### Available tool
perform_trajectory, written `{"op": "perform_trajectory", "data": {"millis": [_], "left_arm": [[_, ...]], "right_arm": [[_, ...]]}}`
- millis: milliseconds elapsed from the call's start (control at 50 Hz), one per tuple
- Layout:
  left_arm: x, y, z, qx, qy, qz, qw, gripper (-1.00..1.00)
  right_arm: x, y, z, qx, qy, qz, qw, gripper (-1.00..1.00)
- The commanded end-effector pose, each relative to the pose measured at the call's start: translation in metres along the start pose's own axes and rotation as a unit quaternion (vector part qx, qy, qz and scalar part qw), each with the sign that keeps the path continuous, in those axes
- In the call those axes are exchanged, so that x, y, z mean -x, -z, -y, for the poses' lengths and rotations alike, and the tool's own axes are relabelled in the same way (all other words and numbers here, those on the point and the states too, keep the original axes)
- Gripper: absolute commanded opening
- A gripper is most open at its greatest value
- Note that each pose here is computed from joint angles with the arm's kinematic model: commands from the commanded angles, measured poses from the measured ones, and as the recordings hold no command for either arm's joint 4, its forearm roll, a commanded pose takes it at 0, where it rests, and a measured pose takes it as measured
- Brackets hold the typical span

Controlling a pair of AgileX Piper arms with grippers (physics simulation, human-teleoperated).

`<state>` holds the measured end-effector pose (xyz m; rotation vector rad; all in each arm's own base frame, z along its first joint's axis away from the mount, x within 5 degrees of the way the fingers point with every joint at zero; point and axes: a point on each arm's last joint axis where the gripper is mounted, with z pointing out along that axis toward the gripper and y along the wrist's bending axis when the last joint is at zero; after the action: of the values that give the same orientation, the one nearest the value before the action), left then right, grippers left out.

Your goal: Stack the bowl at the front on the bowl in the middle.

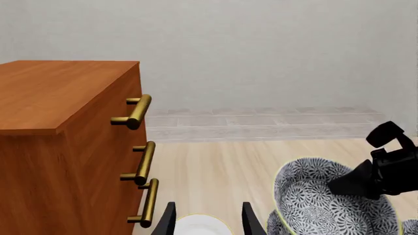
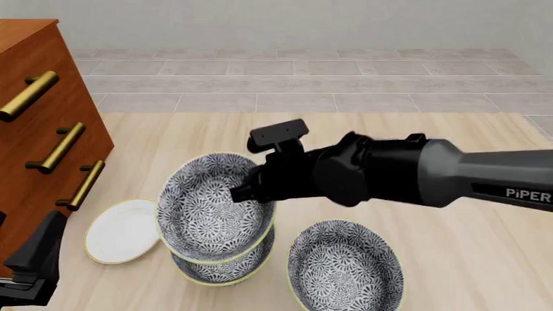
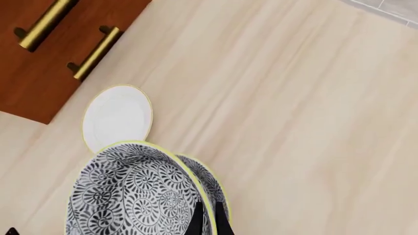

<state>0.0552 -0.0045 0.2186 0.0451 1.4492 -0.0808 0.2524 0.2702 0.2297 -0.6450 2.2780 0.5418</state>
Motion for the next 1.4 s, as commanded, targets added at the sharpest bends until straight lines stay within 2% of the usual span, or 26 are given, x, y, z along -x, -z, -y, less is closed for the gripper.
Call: {"op": "perform_trajectory", "data": {"millis": [20, 620, 1000, 1400], "left_arm": [[0.0, 0.0, 0.0, -0.002, 0.002, 0.001, 1.0, 1.0], [-0.002, 0.0, 0.001, -0.006, 0.002, -0.002, 1.0, 1.0], [-0.002, 0.0, 0.001, -0.006, 0.001, -0.001, 1.0, 1.0], [-0.002, 0.0, 0.001, -0.009, 0.002, -0.001, 1.0, 1.0]], "right_arm": [[-0.004, -0.005, 0.002, 0.001, -0.011, 0.0, 0.9999, -1.0], [-0.022, -0.026, 0.008, -0.005, -0.008, -0.014, 0.9999, -1.0], [-0.026, -0.031, 0.012, -0.008, -0.008, -0.015, 0.9998, -1.0], [-0.03, -0.035, 0.007, -0.003, -0.008, -0.02, 0.9998, -1.0]]}}
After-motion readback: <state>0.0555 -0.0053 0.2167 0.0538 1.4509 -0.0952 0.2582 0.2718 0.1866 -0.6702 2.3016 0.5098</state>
